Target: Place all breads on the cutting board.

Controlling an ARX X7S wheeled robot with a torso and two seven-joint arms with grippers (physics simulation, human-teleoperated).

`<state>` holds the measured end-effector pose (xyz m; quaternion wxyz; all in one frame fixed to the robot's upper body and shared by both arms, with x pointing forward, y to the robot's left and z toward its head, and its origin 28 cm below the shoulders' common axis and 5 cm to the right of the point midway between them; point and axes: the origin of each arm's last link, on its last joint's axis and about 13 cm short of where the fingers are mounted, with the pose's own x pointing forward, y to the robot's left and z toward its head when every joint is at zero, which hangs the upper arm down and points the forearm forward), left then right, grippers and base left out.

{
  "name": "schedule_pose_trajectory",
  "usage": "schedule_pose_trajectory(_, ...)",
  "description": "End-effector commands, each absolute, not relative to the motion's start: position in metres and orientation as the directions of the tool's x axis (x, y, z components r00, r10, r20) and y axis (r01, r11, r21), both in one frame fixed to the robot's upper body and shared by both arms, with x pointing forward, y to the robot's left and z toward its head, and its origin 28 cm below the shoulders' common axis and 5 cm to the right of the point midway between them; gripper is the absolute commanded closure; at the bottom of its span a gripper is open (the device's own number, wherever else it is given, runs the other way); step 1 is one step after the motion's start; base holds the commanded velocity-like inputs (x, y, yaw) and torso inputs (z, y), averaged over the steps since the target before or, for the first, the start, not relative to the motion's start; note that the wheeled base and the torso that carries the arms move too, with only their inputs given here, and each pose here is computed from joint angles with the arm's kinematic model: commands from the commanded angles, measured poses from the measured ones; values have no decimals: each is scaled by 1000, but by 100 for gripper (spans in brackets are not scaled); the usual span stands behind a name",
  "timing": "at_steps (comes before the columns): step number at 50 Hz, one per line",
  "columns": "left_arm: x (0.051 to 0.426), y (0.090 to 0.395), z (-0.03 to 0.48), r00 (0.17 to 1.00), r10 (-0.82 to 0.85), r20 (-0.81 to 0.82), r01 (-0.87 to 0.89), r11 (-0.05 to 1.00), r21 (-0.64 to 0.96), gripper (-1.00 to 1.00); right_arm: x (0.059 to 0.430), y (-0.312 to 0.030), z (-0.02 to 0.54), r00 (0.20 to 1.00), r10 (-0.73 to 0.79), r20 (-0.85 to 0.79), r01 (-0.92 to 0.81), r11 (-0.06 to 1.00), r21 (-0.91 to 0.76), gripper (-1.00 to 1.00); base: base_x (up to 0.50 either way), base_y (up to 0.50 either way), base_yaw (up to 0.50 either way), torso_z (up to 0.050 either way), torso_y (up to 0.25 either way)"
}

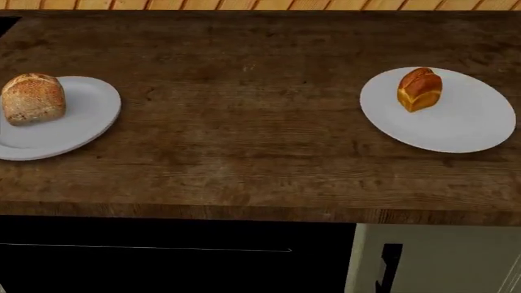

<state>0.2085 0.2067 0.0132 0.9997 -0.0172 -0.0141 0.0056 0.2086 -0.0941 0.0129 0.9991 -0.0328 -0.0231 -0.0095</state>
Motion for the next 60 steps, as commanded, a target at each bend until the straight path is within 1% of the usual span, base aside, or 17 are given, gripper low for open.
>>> schedule_pose_trajectory(1, 208, 207, 14, 999, 22, 33, -21, 1000, -19, -100, 208, -94, 14, 998, -22, 58, 26, 998, -60, -100, 0, 0, 0, 0, 0)
schedule_pose_trajectory(4, 206, 206, 18, 999, 28, 44, -28, 1000, -9, -100, 207, -94, 19, 998, -18, 54, 21, 999, -47, -100, 0, 0, 0, 0, 0)
schedule_pose_trajectory(7, 208, 206, 28, 999, 46, 14, -46, 999, -15, -100, 205, -93, 29, 998, -11, 58, 13, 999, -45, -100, 0, 0, 0, 0, 0)
schedule_pose_trajectory(9, 205, 206, 46, 1000, 21, 17, -21, 999, -35, -100, 204, -92, 43, 998, -10, 66, 13, 999, -48, -100, 0, 0, 0, 0, 0)
schedule_pose_trajectory(15, 209, 206, 98, 999, 37, -1, -37, 999, 4, -100, 204, -95, 92, 995, -1, 99, 9, 997, -78, -100, 0, 0, 0, 0, 0)
schedule_pose_trajectory(16, 209, 207, 107, 999, 36, 16, -37, 999, 20, -100, 205, -96, 100, 995, 2, 96, 5, 997, -74, -100, 0, 0, 0, 0, 0)
schedule_pose_trajectory(18, 211, 209, 120, 999, 41, 10, -41, 999, 4, -100, 205, -99, 114, 996, 1, 93, 6, 997, -77, -100, 0, 0, 0, 0, 0)
schedule_pose_trajectory(23, 213, 210, 162, 998, 42, 41, -44, 998, 41, -100, 204, -104, 150, 990, -2, 140, 14, 996, -85, -100, 0, 0, 0, 0, 0)
schedule_pose_trajectory(30, 200, 213, 203, 997, 15, 76, -21, 997, 76, -100, 201, -106, 184, 984, 15, 175, 8, 991, -131, -100, 0, 0, 0, 0, 0)
schedule_pose_trajectory(33, 194, 215, 214, 992, 23, 124, -34, 996, 84, -100, 198, -108, 197, 979, 11, 203, 18, 990, -141, -100, 0, 0, 0, 0, 0)
schedule_pose_trajectory(42, 177, 217, 237, 986, 21, 167, -34, 997, 74, -100, 191, -109, 219, 965, 25, 261, 23, 984, -179, -100, 0, 0, 0, 0, 0)
schedule_pose_trajectory(49, 167, 220, 255, 977, 53, 205, -67, 996, 59, -100, 191, -106, 232, 958, 49, 282, 5, 982, -187, -100, 0, 0, 0, 0, 0)
schedule_pose_trajectory(60, 167, 224, 262, 980, 65, 190, -79, 995, 67, -100, 191, -108, 247, 952, 45, 304, 28, 973, -230, -100, 0, 0, 0, 0, 0)
